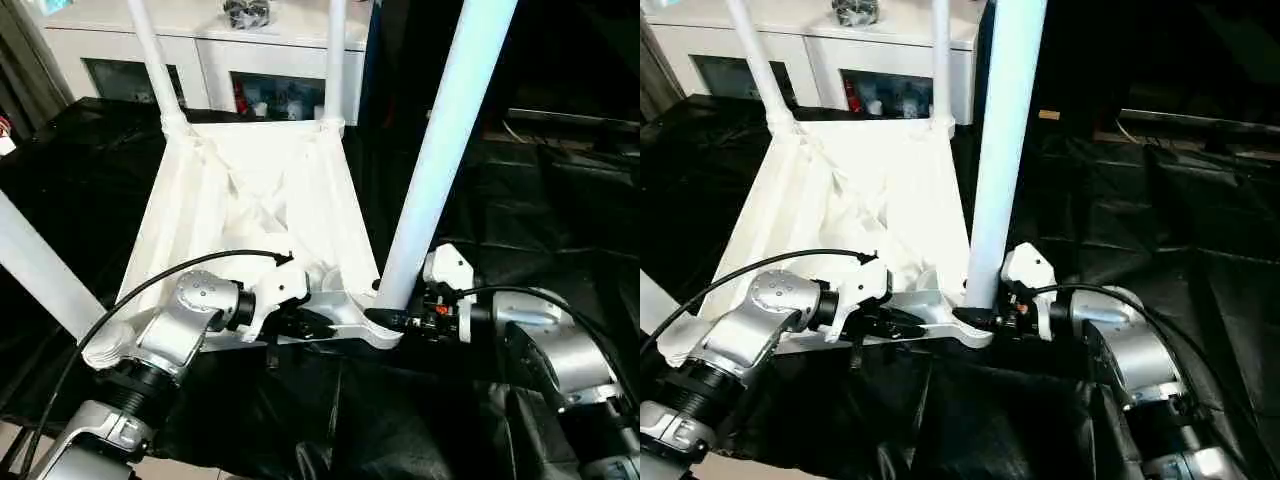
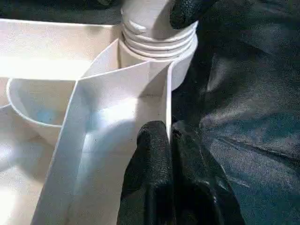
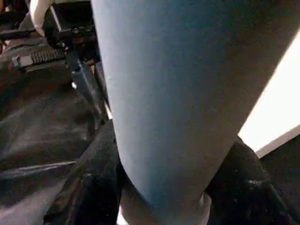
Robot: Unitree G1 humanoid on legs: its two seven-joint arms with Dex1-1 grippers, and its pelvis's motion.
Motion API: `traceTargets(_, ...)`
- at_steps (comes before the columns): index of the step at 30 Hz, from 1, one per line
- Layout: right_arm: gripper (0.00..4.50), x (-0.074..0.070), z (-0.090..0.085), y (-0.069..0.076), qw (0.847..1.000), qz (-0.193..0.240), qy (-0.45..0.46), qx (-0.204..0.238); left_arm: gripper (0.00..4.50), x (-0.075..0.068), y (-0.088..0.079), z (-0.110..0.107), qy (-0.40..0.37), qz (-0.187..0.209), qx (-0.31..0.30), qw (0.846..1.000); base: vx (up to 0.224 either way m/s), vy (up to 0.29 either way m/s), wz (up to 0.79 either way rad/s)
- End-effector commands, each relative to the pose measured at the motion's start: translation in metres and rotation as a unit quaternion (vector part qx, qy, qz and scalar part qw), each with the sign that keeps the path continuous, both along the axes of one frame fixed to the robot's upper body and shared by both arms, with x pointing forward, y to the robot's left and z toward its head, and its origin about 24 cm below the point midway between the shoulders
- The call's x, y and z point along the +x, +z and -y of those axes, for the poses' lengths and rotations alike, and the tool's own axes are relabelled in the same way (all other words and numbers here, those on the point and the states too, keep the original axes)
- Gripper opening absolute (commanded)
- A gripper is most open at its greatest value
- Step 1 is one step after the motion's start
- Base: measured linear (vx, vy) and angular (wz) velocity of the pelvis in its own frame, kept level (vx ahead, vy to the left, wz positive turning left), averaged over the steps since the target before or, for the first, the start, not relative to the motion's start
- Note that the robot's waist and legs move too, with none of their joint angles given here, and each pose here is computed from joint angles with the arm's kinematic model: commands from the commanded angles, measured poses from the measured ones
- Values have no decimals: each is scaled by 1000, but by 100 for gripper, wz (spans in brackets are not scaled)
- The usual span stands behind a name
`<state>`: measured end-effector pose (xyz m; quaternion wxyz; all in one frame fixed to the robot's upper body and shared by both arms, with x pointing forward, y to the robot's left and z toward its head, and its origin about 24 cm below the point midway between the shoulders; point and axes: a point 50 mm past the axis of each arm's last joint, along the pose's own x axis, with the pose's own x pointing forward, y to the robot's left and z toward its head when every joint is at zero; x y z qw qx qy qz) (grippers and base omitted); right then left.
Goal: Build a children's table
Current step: Rotate leg to tighten
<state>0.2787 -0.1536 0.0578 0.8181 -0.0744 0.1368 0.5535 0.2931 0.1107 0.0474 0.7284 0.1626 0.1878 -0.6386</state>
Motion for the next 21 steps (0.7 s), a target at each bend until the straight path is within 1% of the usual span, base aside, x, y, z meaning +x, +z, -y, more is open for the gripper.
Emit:
traceTargets(1,199,-13,-16,-18,998,-50,26,15,0,9,2,11,46,26,1,999,0,0,0)
traceTargets(2,199,-13,-17,-19,998,-51,22,17,0,10,2,13,52,28,0,998,0,0,0)
traceTargets(4,199,-10,-26,-25,998,-51,-16,24,0,16,2,24,96,38,-3,995,0,0,0)
traceTargets(5,199,-9,-27,-27,998,-50,-27,24,0,17,2,26,104,40,-4,994,0,0,0)
traceTargets(7,199,1,-35,-35,994,-47,-98,15,0,24,4,37,151,47,-10,987,-26,4,-3)
traceTargets(8,198,1,-35,-35,994,-47,-98,15,0,24,4,37,151,47,-10,987,-52,8,-6)
traceTargets(9,198,9,-41,-40,987,-49,-152,9,0,28,6,46,182,50,-15,982,-55,10,-9)
traceTargets(10,198,16,-47,-43,977,-49,-206,8,0,31,8,55,207,54,-21,977,-54,10,-10)
traceTargets(11,197,19,-49,-43,973,-52,-224,10,0,32,9,59,214,53,-24,975,-54,10,-10)
traceTargets(12,197,19,-50,-43,972,-53,-228,10,0,32,9,59,215,53,-24,975,0,0,0)
traceTargets(13,197,24,-55,-43,965,-54,-258,15,0,34,12,65,225,56,-30,972,0,0,0)
traceTargets(14,197,26,-57,-42,961,-54,-270,17,0,35,13,67,229,57,-32,971,0,0,0)
traceTargets(15,197,31,-61,-41,954,-55,-293,20,0,35,15,71,229,63,-35,971,0,0,0)
traceTargets(16,197,34,-67,-38,951,-49,-303,29,0,35,17,75,222,74,-34,972,0,0,0)
traceTargets(18,197,35,-70,-36,953,-44,-298,34,0,34,17,76,216,78,-33,973,0,0,0)
traceTargets(19,232,35,-74,-32,957,-39,-282,51,0,32,17,77,204,75,-34,976,0,0,0)
traceTargets(21,232,36,-73,-29,957,-43,-279,67,0,30,16,75,190,79,-31,978,0,0,0)
